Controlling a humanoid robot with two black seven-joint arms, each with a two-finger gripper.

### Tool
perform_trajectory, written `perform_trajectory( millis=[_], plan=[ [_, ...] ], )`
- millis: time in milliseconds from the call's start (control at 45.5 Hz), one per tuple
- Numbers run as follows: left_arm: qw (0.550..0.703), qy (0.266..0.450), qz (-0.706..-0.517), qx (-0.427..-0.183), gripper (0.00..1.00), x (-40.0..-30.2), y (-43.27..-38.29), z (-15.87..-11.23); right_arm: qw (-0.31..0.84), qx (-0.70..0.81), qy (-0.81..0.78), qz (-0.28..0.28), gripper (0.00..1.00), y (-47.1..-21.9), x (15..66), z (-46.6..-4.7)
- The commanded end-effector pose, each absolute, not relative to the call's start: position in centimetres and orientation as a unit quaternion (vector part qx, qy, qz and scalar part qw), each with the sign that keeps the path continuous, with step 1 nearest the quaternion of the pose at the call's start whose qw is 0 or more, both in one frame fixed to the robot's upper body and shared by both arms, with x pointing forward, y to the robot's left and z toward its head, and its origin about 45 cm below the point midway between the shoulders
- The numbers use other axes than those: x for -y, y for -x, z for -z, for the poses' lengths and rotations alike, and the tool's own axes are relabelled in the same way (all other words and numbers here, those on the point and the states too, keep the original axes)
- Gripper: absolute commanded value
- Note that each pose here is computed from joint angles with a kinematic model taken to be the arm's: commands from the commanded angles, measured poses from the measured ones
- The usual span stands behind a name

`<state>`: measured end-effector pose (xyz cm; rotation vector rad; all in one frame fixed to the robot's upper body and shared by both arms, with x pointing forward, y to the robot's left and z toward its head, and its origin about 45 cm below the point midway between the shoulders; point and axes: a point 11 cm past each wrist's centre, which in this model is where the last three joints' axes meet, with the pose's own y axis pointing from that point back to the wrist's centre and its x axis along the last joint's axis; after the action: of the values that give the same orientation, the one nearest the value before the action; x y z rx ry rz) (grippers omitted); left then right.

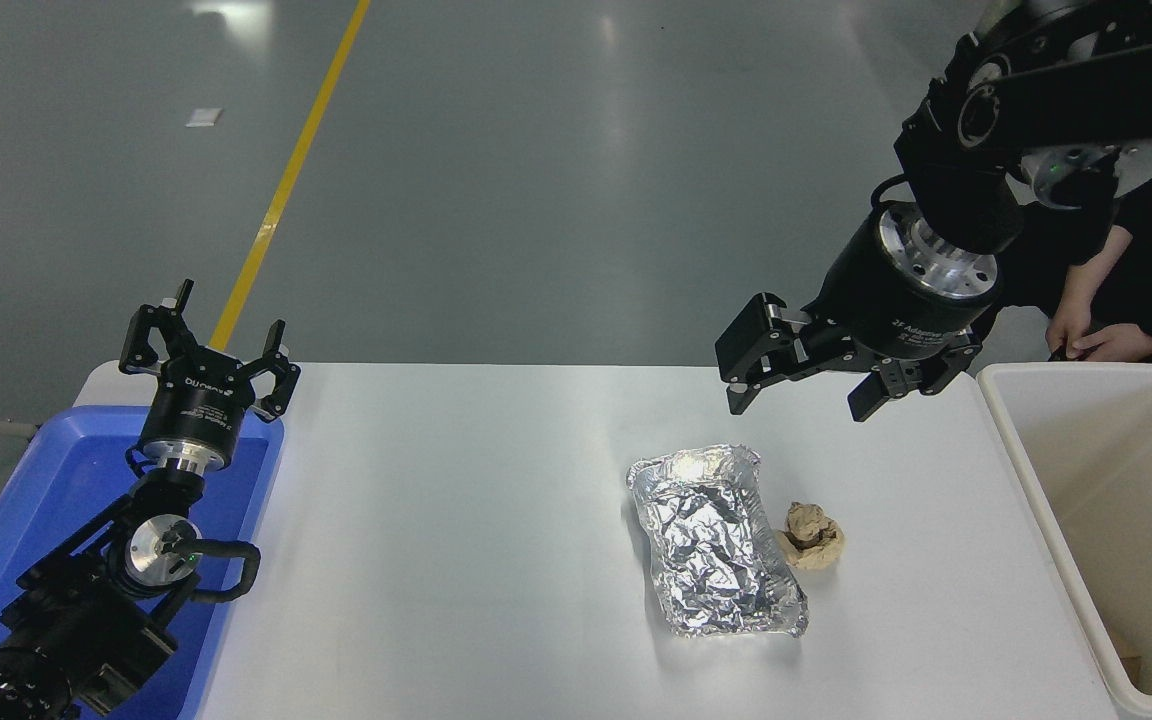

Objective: Pick up foil plate and place in dustbin

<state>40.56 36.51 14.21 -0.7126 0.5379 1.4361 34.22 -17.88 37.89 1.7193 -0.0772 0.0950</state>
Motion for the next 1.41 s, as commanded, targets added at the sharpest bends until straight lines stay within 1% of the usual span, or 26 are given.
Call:
perform_trajectory(
  millis=[0,22,44,88,220,242,264,374,396,418,440,484,505,527,549,593,703,725,791,879,945,1033,1077,1165,1319,1385],
  plan=[
    [0.663,0.315,-0.635,-0.238,0.98,-36.51,-40.56,-14.20,0.645,0.042,-0.762,-0.032,1.00,-34.5,18.2,-37.7],
    [0.664,0.316,-0.635,-0.238,0.98,-36.45,-40.63,-14.29,0.646,0.042,-0.762,-0.031,1.00,-34.5,18.2,-37.6],
    [0.663,0.315,-0.635,-0.238,0.98,-36.51,-40.56,-14.20,0.646,0.042,-0.761,-0.030,1.00,-34.5,18.3,-37.5],
    [0.664,0.316,-0.635,-0.238,0.98,-36.49,-40.61,-14.27,0.650,0.038,-0.759,-0.026,1.00,-34.4,18.5,-37.0],
    [0.664,0.316,-0.635,-0.238,0.98,-36.49,-40.61,-14.27,0.650,0.035,-0.759,-0.014,1.00,-34.3,18.8,-36.3],
    [0.663,0.315,-0.635,-0.238,0.98,-36.51,-40.56,-14.20,0.650,0.033,-0.759,-0.011,1.00,-34.2,18.9,-36.2],
    [0.664,0.316,-0.635,-0.238,0.98,-36.49,-40.61,-14.27,0.650,0.032,-0.759,-0.010,1.00,-34.2,18.9,-36.1],
    [0.664,0.316,-0.635,-0.238,0.98,-36.49,-40.61,-14.27,0.649,0.027,-0.760,0.000,1.00,-34.0,19.0,-35.5],
    [0.664,0.316,-0.635,-0.238,0.98,-36.45,-40.63,-14.29,0.649,0.025,-0.760,0.004,1.00,-33.9,19.0,-35.1],
    [0.663,0.315,-0.635,-0.238,0.98,-36.51,-40.56,-14.20,0.648,0.022,-0.761,0.009,1.00,-33.8,19.1,-34.6],
    [0.664,0.316,-0.635,-0.238,0.98,-36.49,-40.61,-14.27,0.647,0.021,-0.762,0.013,1.00,-33.7,19.1,-34.1],
    [0.664,0.316,-0.635,-0.238,0.98,-36.47,-40.58,-14.23,0.646,0.009,-0.763,0.033,1.00,-33.3,19.3,-32.2],
    [0.664,0.316,-0.635,-0.238,0.98,-36.45,-40.63,-14.29,0.645,0.007,-0.763,0.038,1.00,-33.1,19.4,-31.6],
    [0.663,0.315,-0.635,-0.238,0.98,-36.51,-40.56,-14.20,0.645,0.006,-0.763,0.041,1.00,-33.0,19.4,-31.0],
    [0.664,0.316,-0.635,-0.238,0.98,-36.49,-40.61,-14.27,0.645,0.009,-0.763,0.043,1.00,-33.0,19.5,-30.4],
    [0.663,0.315,-0.635,-0.238,0.98,-36.51,-40.56,-14.20,0.646,0.021,-0.762,0.039,1.00,-33.4,19.7,-29.6],
    [0.664,0.316,-0.635,-0.238,0.98,-36.49,-40.61,-14.27,0.649,0.054,-0.759,0.020,1.00,-35.0,20.1,-27.1],
    [0.663,0.315,-0.635,-0.238,0.98,-36.51,-40.56,-14.20,0.649,0.060,-0.758,0.017,1.00,-35.3,20.1,-26.5],
    [0.664,0.316,-0.635,-0.238,0.98,-36.49,-40.61,-14.27,0.653,0.074,-0.753,0.005,1.00,-36.4,20.3,-24.6],
    [0.663,0.315,-0.635,-0.238,0.98,-36.51,-40.56,-14.20,0.663,0.083,-0.744,-0.006,1.00,-37.0,20.7,-22.0],
    [0.664,0.316,-0.635,-0.238,0.98,-36.49,-40.61,-14.27,0.666,0.087,-0.741,-0.010,1.00,-37.0,20.8,-20.7],
    [0.663,0.315,-0.635,-0.238,0.98,-36.51,-40.56,-14.20,0.668,0.086,-0.739,-0.006,1.00,-36.4,21.0,-18.9],
    [0.664,0.316,-0.635,-0.238,0.98,-36.49,-40.61,-14.27,0.669,0.086,-0.738,-0.009,1.00,-36.2,20.8,-18.2],
    [0.664,0.316,-0.635,-0.238,0.98,-36.49,-40.61,-14.27,0.672,0.087,-0.735,-0.025,1.00,-35.7,20.2,-16.7],
    [0.664,0.316,-0.635,-0.238,0.98,-36.49,-40.61,-14.27,0.677,0.098,-0.728,-0.049,1.00,-35.2,20.7,-14.6],
    [0.664,0.316,-0.635,-0.238,0.98,-36.49,-40.61,-14.27,0.678,0.101,-0.726,-0.051,1.00,-35.1,21.0,-13.9]
  ],
)
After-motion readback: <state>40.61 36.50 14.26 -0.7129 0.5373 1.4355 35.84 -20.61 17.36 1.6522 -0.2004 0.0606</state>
